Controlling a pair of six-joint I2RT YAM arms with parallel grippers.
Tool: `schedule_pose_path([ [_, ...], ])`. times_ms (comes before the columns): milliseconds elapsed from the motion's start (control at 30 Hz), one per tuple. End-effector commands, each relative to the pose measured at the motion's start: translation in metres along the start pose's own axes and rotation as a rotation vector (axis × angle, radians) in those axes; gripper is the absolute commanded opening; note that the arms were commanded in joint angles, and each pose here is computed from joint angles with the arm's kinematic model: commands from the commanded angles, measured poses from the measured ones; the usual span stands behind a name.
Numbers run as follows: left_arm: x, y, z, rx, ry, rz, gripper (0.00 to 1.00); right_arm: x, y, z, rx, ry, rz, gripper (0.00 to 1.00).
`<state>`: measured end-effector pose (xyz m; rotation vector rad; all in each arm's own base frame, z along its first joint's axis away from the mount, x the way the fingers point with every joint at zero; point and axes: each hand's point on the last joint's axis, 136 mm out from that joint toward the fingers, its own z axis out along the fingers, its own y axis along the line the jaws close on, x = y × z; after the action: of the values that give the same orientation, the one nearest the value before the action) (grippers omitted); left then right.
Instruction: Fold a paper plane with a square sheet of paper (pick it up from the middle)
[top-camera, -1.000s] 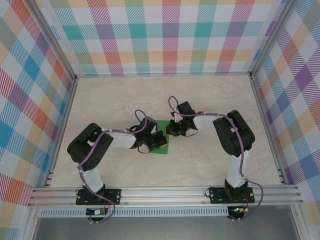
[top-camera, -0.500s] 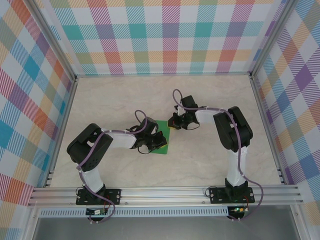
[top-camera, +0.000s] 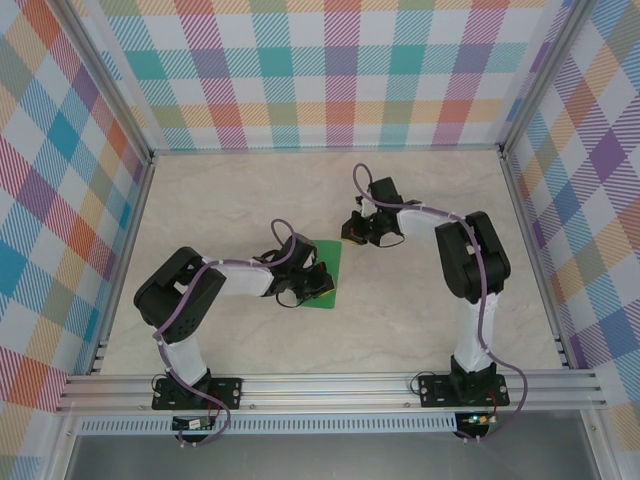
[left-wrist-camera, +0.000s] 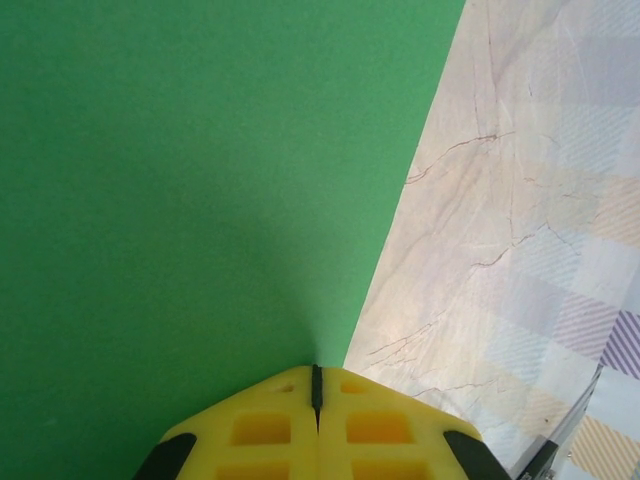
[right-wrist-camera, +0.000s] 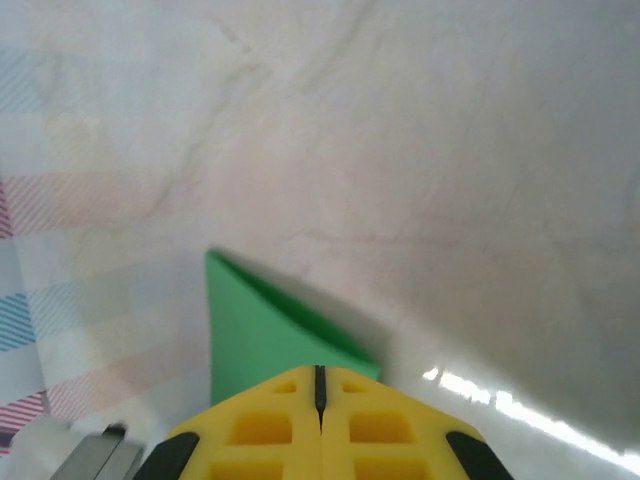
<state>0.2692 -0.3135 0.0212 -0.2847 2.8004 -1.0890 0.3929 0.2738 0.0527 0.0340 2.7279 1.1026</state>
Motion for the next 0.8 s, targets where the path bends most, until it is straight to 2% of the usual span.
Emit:
schedule_pose_path([
  [0,0.005,-0.001,0.0,-0.045,0.013,0.038,0.0,0.018,0.026,-0.017,-0.077,0.002,-0.036,0.0],
  [233,-0.009,-0.034,-0.003,0.05,-0.021,0.089,0.0,0.057,0.023,0.007,-0.103,0.119,-0.026,0.0],
  [333,-0.01,-0.042,-0.001,0.078,-0.01,0.097,0.0,0.06,0.018,0.018,-0.087,0.147,-0.009,0.0],
  [767,0.01,-0.013,0.013,0.004,0.069,0.057,0.0,0.064,-0.011,0.031,0.022,0.176,0.037,0.0],
])
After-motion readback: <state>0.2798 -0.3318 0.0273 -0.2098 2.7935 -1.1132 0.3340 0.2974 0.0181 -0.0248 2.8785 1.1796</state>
